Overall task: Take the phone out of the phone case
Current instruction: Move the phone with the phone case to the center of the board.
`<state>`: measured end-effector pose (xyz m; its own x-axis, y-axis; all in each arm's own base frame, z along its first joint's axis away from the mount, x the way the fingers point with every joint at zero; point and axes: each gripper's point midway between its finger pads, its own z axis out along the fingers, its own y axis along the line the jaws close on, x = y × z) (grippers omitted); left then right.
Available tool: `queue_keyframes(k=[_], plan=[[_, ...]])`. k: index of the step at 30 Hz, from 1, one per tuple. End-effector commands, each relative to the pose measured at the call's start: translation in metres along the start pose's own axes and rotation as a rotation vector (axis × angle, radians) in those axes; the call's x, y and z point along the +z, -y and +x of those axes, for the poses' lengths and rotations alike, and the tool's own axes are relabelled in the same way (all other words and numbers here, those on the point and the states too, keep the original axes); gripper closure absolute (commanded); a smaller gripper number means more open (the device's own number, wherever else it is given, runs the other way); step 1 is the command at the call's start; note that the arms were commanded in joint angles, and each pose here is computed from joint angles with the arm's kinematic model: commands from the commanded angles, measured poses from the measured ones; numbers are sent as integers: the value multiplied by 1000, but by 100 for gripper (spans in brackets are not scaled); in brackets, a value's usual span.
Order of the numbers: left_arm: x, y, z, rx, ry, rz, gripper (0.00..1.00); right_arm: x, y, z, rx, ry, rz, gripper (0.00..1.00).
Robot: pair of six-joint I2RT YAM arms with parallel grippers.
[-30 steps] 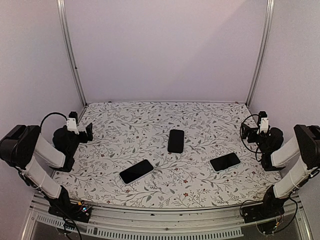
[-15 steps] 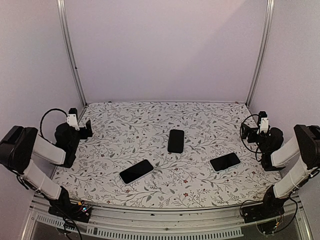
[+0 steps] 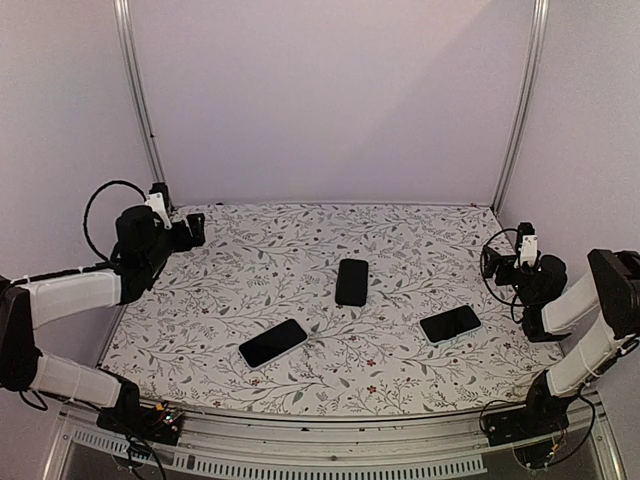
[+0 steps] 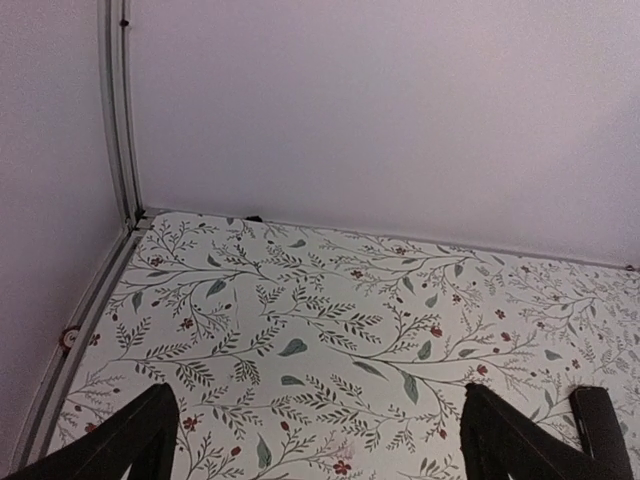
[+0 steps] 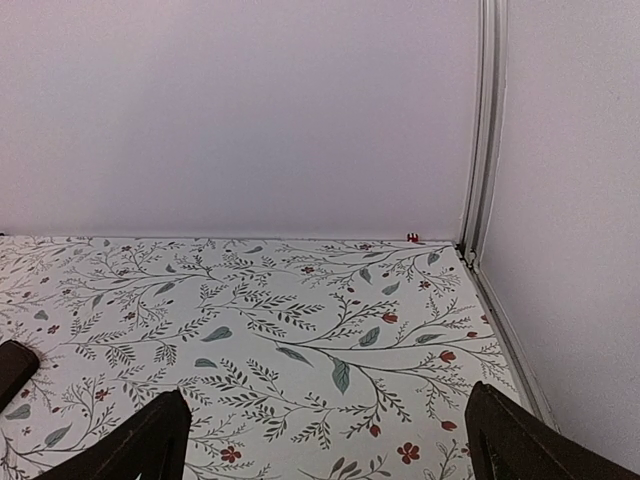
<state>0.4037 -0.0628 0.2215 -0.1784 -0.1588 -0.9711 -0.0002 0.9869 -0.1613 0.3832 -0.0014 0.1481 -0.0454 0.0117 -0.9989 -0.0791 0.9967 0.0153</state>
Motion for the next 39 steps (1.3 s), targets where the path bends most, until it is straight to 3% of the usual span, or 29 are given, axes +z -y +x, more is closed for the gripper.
queue_keyframes(k=[1, 4, 8, 11, 15, 19, 23, 26, 31, 39], plan=[[-12, -11, 21, -71, -148, -55, 1, 1, 5, -6, 3, 24, 32, 1], [-30, -39, 22, -168, -126, -183, 1, -6, 21, -9, 51, 46, 128, 1], [-33, -30, 21, -186, -140, -72, 0, -4, 28, -7, 69, 12, 178, 1], [-31, -11, 26, -154, -184, -22, 1, 4, 26, -18, 63, -15, 221, 1], [-33, 23, 32, -94, -221, 37, 1, 24, -9, -23, -38, -132, 227, 1], [-31, 45, 39, -87, -260, 90, 1, 25, -34, -39, -125, -155, 254, 1], [-28, 63, 54, -88, -314, 116, 1, 25, -42, -48, -23, -246, 247, 1], [-30, 77, 58, -84, -285, 140, 1, 17, -52, -38, 77, -347, 213, 1], [-35, 96, 65, -114, -292, 230, 1, -9, -61, -31, 117, -461, 242, 1], [-36, 112, 70, -142, -345, 289, 1, -61, -56, 8, 372, -648, 332, 1]])
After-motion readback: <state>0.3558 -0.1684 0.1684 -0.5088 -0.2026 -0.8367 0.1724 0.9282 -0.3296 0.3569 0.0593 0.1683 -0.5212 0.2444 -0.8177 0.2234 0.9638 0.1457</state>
